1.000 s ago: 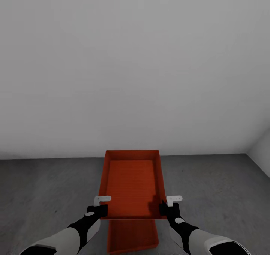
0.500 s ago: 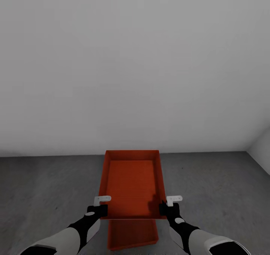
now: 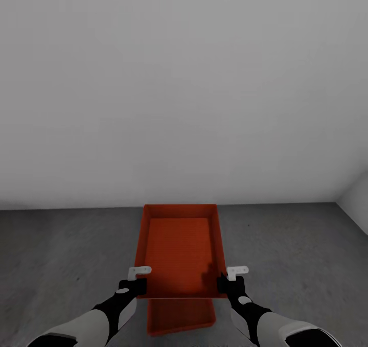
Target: Move the two storage containers from the living room to the garage. In the garage, place one container on the floor and stack the other container on top of it (either order is fine).
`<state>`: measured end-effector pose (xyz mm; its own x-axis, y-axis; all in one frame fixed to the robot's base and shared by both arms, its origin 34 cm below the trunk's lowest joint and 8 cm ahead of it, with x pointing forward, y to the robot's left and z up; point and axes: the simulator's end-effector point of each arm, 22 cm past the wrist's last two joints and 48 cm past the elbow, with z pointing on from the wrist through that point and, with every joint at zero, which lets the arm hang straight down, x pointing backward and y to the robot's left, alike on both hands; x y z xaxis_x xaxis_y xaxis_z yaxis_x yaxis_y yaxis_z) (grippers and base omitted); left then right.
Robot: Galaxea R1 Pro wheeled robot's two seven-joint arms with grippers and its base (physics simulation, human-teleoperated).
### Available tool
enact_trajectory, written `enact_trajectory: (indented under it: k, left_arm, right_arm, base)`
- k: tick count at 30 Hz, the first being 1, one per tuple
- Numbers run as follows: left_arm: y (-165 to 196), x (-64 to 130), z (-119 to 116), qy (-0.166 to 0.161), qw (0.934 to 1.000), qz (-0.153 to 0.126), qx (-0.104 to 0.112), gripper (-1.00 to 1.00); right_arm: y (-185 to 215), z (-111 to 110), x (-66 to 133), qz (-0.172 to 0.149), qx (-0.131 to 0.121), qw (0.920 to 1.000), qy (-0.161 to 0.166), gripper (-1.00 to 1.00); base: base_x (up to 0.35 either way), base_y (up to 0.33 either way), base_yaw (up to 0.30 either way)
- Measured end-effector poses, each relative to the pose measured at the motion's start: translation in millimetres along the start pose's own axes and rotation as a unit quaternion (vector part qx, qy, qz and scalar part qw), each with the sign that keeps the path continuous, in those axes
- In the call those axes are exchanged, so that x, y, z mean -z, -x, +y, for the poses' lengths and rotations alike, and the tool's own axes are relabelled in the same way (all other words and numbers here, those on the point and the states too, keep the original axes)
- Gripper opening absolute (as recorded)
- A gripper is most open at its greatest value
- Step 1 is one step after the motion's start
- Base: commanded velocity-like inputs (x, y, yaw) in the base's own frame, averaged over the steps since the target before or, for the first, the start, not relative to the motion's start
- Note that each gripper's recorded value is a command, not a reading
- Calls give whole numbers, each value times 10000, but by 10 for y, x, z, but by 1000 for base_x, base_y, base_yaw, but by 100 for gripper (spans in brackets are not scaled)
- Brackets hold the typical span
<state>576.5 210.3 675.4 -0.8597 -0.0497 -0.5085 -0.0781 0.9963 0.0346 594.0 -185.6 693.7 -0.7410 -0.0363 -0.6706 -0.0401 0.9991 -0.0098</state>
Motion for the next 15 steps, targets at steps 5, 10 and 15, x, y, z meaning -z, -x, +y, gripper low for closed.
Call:
enact_trajectory:
  k: [5,10,15]
  left_arm:
    - [-41,-19,1,2,10000,39,-3,-100]
    - [-82,-37,1,4,10000,79,-6,-100]
    - [-128,-54,-2,7,9999,123,-10,-100]
  right_arm:
    - [-44,1,-12,40,-1,10000,1,-100]
    - [-88,3,-24,79,-2,10000,3,-100]
    - [-136,-1,-35,123,-3,9999,9,-100]
  base:
    - [0,0,0]
    - [0,0,0]
    - [0,0,0]
